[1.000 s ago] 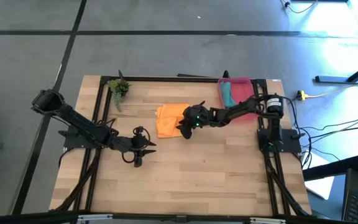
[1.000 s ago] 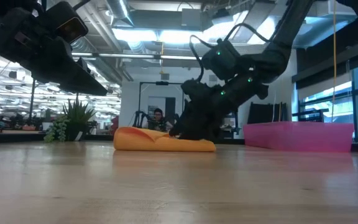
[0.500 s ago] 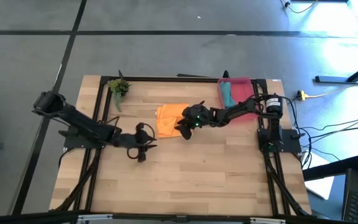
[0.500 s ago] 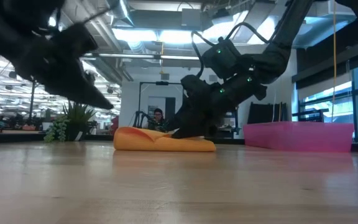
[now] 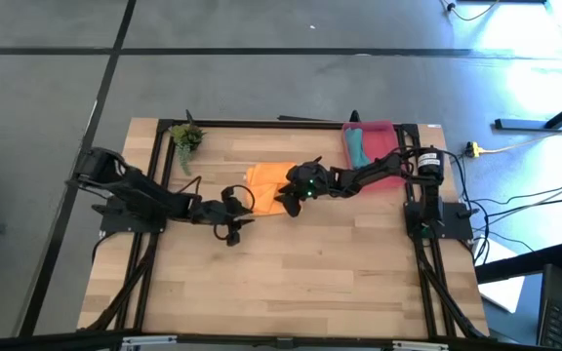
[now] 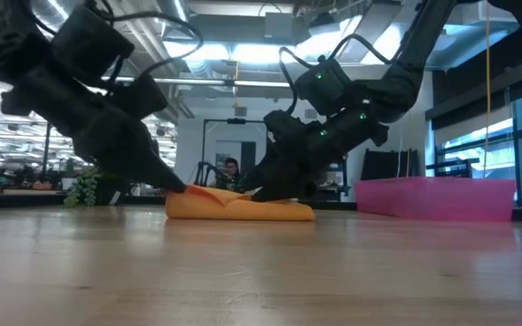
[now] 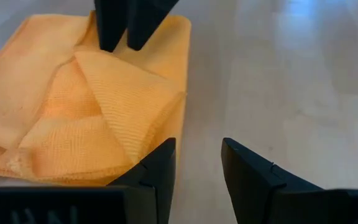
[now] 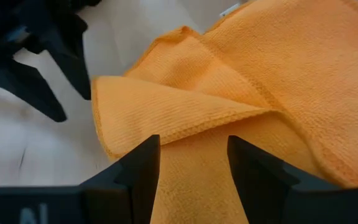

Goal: Roll microfiber towels into tight, uniform cylinder then place into a basket
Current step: Roll the yellow microfiber cloth on the table

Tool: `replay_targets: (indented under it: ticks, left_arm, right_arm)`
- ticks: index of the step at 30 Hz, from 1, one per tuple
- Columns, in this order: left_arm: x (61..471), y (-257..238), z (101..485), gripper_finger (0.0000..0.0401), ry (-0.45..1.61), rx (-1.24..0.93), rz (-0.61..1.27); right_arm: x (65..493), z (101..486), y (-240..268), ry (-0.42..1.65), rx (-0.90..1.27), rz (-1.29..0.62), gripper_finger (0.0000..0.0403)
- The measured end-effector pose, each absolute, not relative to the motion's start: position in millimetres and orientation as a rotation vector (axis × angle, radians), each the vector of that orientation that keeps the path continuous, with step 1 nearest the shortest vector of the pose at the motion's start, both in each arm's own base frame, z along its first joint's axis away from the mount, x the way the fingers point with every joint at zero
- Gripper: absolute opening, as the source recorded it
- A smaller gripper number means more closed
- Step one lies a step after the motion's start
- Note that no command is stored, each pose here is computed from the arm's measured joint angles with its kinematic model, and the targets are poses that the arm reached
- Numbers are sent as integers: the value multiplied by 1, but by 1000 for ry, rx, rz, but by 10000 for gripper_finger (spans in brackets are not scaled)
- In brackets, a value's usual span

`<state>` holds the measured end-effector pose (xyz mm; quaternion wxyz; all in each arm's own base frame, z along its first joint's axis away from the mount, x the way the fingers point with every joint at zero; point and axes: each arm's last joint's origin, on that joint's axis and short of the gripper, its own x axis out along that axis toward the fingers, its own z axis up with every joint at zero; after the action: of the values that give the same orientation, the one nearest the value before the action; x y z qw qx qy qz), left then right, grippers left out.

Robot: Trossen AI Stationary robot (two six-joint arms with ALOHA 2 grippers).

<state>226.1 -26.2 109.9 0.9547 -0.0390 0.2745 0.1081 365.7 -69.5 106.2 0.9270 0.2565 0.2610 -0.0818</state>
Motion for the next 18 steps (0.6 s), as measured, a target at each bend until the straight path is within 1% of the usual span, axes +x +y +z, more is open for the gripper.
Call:
replay_targets:
  ticks: [5,11,18]
  left_arm:
    - [232,-21,101,121,546,-44,232]
    - [236,-13,103,121,497,11,243]
    - [236,6,100,121,519,2,335]
  right_arm:
    - [366,106,-70,535,526,-169,189]
    - [365,106,-70,539,526,-169,189]
    - [365,106,-70,539,527,-170,189]
